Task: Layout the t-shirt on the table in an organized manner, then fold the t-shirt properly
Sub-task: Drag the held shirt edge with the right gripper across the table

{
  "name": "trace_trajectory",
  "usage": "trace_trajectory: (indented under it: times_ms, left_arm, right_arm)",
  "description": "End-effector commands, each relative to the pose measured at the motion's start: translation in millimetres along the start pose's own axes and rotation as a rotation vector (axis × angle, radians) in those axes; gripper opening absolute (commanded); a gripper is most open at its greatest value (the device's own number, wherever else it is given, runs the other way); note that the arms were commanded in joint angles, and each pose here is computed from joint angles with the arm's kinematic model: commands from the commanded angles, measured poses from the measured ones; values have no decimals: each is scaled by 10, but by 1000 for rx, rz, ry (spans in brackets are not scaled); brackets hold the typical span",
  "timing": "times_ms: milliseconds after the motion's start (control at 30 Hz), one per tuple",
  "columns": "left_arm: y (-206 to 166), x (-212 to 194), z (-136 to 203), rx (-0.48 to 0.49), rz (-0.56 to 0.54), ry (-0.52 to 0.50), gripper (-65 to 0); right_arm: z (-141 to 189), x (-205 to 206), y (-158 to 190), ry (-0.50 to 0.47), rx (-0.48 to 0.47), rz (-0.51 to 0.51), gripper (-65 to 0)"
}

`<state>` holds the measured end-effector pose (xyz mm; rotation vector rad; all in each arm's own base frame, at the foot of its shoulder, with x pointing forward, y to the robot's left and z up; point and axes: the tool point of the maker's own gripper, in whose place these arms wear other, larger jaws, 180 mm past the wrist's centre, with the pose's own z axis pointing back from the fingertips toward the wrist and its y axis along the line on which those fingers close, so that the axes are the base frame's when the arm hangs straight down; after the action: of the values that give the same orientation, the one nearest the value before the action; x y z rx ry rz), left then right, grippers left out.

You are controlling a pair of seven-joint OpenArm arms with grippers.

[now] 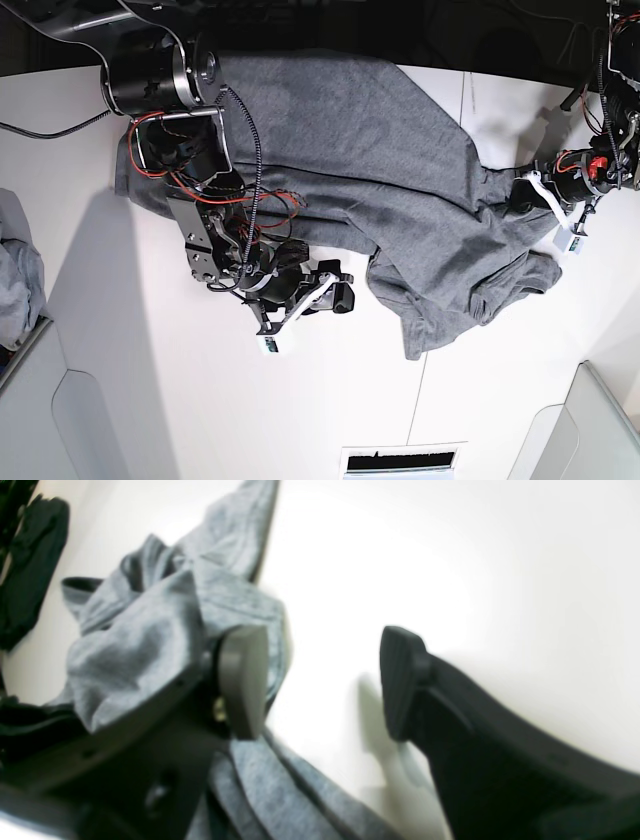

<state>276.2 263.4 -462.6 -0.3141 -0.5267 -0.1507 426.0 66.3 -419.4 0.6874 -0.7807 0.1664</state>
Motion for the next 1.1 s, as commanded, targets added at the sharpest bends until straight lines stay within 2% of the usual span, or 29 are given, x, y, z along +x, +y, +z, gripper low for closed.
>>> trace_trajectory:
  times_ms: [0,200,233,400,500,533,633,733,900,1067]
  left_arm:
    - [-22,1,0,-5,-16,18,-645]
    - [-317,-31,-185,-67,15,12,-645]
    - [-368,-30,-215,-77,19,9,-645]
    - [-552,-39,-320,-112,34,3,-645]
    - [-561,-40,-326,-112,33,3,-645]
    - [-561,-40,-326,-112,33,3,-645]
    - [-558,-40,-326,-111,32,3,-645]
    - [-549,-42,-320,-110,31,4,-645]
    - [-398,-37,-239,-79,16,12,-645]
    - [-132,-19,-80,-24,-11,26,-645]
  right_arm:
    - [-25,245,157,-50,47,38,-305]
    - [-123,-13,452,49,105,192,-309]
    - [-134,-71,492,67,113,215,-328]
    - [-152,-397,579,152,129,313,-477]
    - [-144,-560,585,164,132,350,-625]
    - [-140,-601,585,158,132,355,-650]
    - [-125,-711,557,152,126,397,-650]
    - [-127,-649,511,122,106,429,-650]
    - [-30,-183,305,-7,46,405,-650]
    - [216,286,-152,-110,-43,369,-650]
